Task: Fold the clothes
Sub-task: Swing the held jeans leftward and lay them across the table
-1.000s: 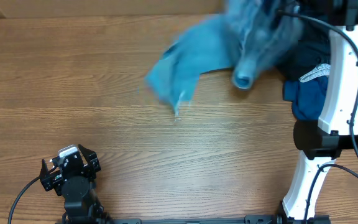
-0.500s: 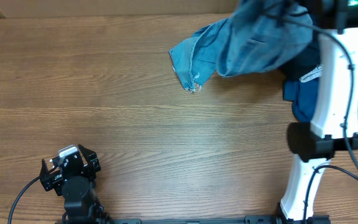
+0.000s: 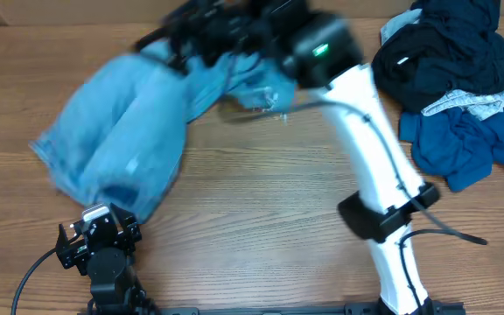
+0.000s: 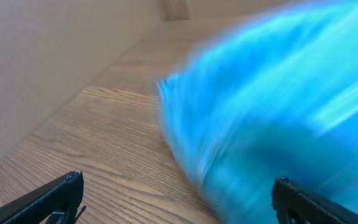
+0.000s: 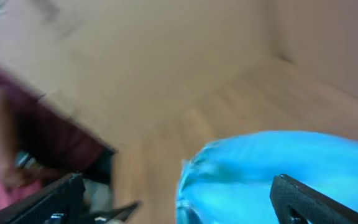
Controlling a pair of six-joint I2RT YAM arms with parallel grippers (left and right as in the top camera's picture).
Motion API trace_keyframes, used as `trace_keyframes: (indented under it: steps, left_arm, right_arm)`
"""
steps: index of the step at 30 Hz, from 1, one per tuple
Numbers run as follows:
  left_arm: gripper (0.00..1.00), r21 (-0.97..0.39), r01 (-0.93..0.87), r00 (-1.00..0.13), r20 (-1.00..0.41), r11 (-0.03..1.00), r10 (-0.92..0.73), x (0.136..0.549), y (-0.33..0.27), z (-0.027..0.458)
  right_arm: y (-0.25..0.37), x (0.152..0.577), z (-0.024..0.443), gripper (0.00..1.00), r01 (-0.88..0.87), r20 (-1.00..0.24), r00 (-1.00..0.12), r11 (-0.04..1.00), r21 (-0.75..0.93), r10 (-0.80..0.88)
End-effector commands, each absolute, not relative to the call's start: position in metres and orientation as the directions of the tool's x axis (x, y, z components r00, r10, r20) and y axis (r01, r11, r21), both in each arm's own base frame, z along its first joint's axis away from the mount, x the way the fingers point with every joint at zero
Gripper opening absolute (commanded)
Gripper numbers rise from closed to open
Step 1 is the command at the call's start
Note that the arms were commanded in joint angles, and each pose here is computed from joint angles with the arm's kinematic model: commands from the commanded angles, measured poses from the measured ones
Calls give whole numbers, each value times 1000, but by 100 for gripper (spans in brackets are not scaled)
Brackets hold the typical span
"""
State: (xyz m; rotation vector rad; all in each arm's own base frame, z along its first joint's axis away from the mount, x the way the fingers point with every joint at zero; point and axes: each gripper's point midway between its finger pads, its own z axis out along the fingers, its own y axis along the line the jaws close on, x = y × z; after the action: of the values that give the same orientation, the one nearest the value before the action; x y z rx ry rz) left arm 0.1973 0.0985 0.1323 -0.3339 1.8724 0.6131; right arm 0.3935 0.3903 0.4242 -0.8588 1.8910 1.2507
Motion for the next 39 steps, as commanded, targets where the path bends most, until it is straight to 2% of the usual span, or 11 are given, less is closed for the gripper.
trace_keyframes:
  steps: [1,3,5,12,18,21,22,24,31,33,39]
  left_arm:
    - [100,249,-496,-376,-925,832,53,198,97,131]
    - [100,249,-497,-376,-925,832,52,198,97,131]
    - [100,249,-496,-376,-925,832,53,198,97,131]
    - [100,249,-496,-376,-925,832,53,198,97,131]
    - [100,249,-496,-376,-925,832,53,198,97,131]
    - [100,249,-497,-376,-925,832,52,198,97,131]
    - [100,249,-496,-376,-925,832,53,198,97,131]
    - [100,249,-496,-376,-925,832,53,198,97,131]
    - [100,249,-496,-376,-925,832,53,198,97,131]
    - [100,249,-496,-376,-925,832,53,198,97,131]
    - [100,249,-496,-376,-925,832,53,198,97,131]
  right_arm:
    - [285,462,413,100,-628,-818,-572,672,393,-56]
    - [233,484,381,100,-433,-771,-636,845,312,-41]
    - [209,489,355,100,-353,-725,-685,900,255,-63]
    - [212,501,242,100,-349,-519,-832,912,214,-197]
    - [208,515,173,98,-404,-440,-847,899,170,-298]
    - [209,518,151,83,-420,-425,-846,893,161,-321]
    - [209,519,145,71,-419,-421,-848,893,162,-322]
    - [212,519,132,65,-421,-412,-852,890,174,-323]
    - [252,496,128,68,-541,-417,-821,766,348,-390]
    - [262,490,130,73,-570,-425,-805,736,365,-413]
    - [280,478,111,76,-624,-402,-771,710,326,-493]
